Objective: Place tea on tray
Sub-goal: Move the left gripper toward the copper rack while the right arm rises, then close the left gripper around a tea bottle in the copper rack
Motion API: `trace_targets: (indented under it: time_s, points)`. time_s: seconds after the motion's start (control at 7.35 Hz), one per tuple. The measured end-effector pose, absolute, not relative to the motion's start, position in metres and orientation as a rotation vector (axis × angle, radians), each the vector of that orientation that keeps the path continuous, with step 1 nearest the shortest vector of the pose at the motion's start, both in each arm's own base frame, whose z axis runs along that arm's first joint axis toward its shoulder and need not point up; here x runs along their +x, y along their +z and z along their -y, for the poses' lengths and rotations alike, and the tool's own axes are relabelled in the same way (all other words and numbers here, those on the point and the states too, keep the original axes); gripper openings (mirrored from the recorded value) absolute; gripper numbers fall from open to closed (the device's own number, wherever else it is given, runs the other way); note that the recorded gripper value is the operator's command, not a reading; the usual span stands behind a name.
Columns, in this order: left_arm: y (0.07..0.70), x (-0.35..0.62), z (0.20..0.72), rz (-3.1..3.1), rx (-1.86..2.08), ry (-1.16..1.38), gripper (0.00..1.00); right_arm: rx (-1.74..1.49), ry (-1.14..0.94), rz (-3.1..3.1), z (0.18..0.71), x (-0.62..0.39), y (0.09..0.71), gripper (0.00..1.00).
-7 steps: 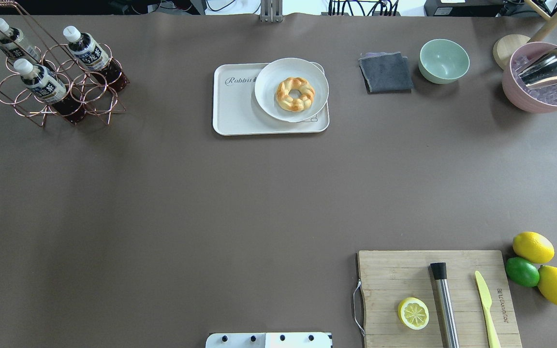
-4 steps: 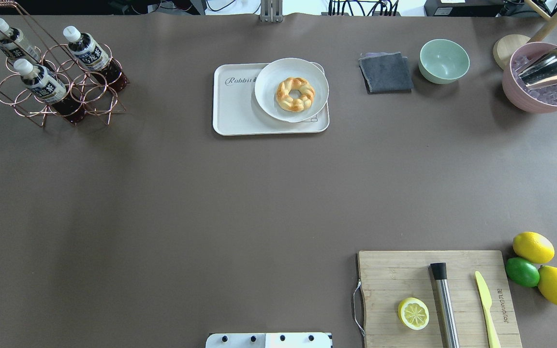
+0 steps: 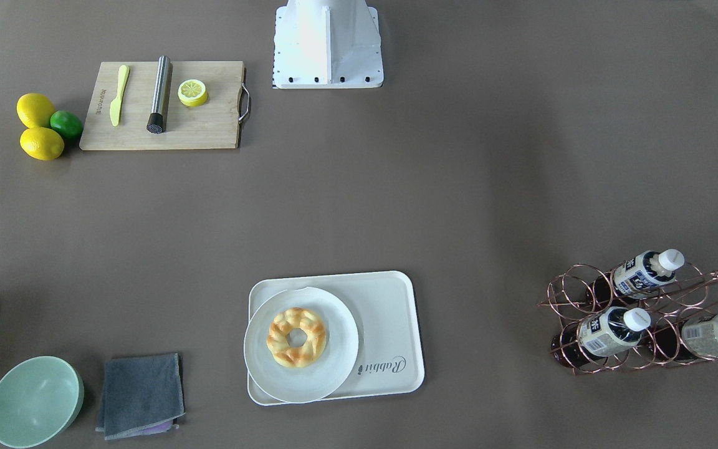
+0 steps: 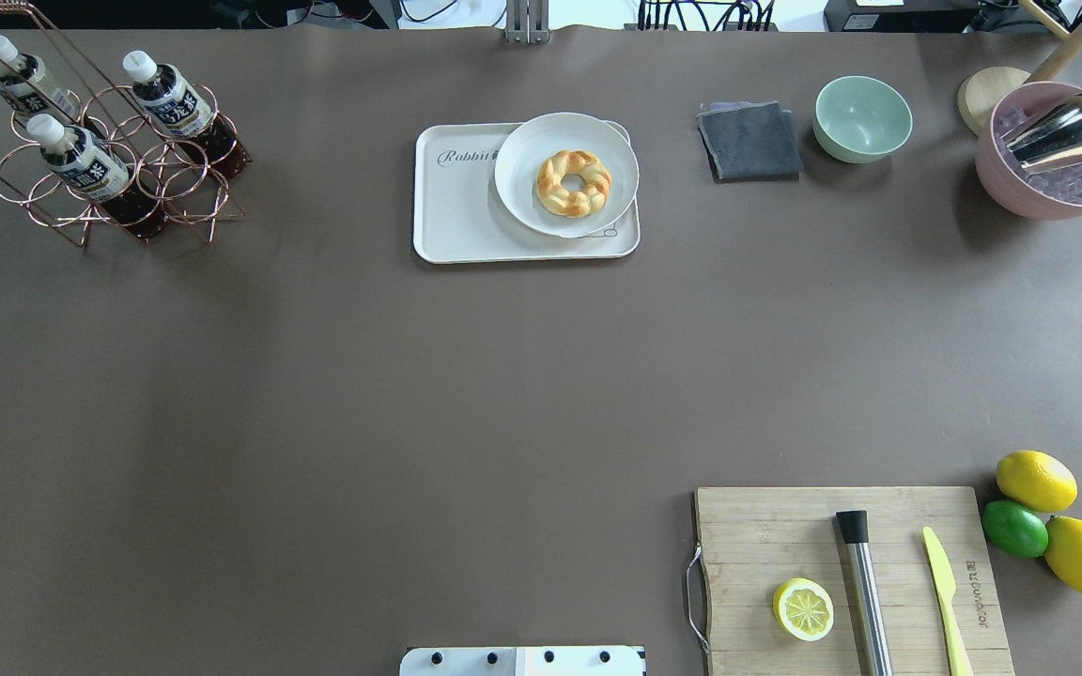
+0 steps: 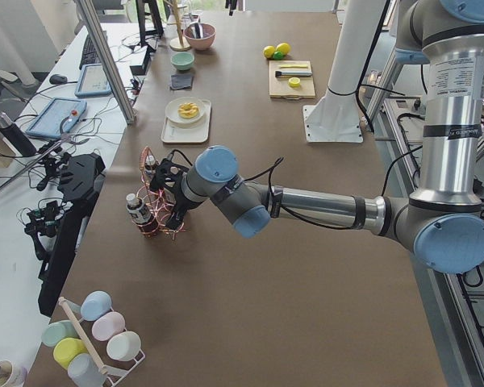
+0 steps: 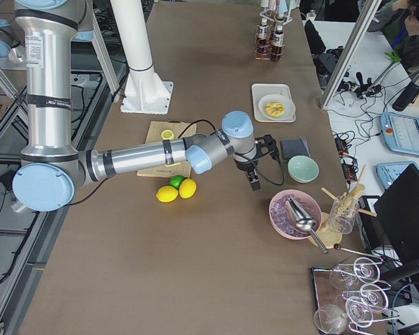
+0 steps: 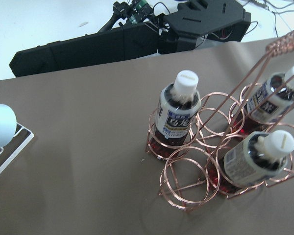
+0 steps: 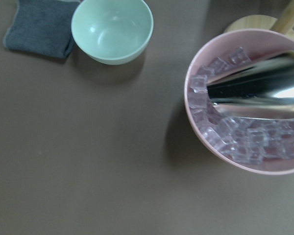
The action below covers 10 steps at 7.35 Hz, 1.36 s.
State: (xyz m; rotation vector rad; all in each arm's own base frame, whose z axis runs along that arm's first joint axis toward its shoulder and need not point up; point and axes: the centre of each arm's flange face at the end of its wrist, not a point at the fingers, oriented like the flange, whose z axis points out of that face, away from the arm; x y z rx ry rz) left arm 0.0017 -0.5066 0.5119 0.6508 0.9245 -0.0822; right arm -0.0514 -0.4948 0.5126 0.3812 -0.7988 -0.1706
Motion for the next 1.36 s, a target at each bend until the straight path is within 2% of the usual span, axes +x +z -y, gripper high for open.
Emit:
trace_targets:
  time_s: [0.41, 0.68, 1.36]
  points:
    - [0.493, 0.054, 0.506, -0.959, 0.765, -0.169, 0.98, 0.422, -0.171, 0.884, 0.507, -0.152, 0.41, 1.0]
    - [0.482, 0.085, 0.503, -0.948, 0.823, -0.23, 0.98, 0.436, -0.183, 0.93, 0.503, -0.209, 0.364, 1.0]
    - [0.48, 0.175, 0.495, -0.761, 0.967, -0.248, 0.89, 0.461, -0.173, 0.925, 0.49, -0.265, 0.336, 1.0]
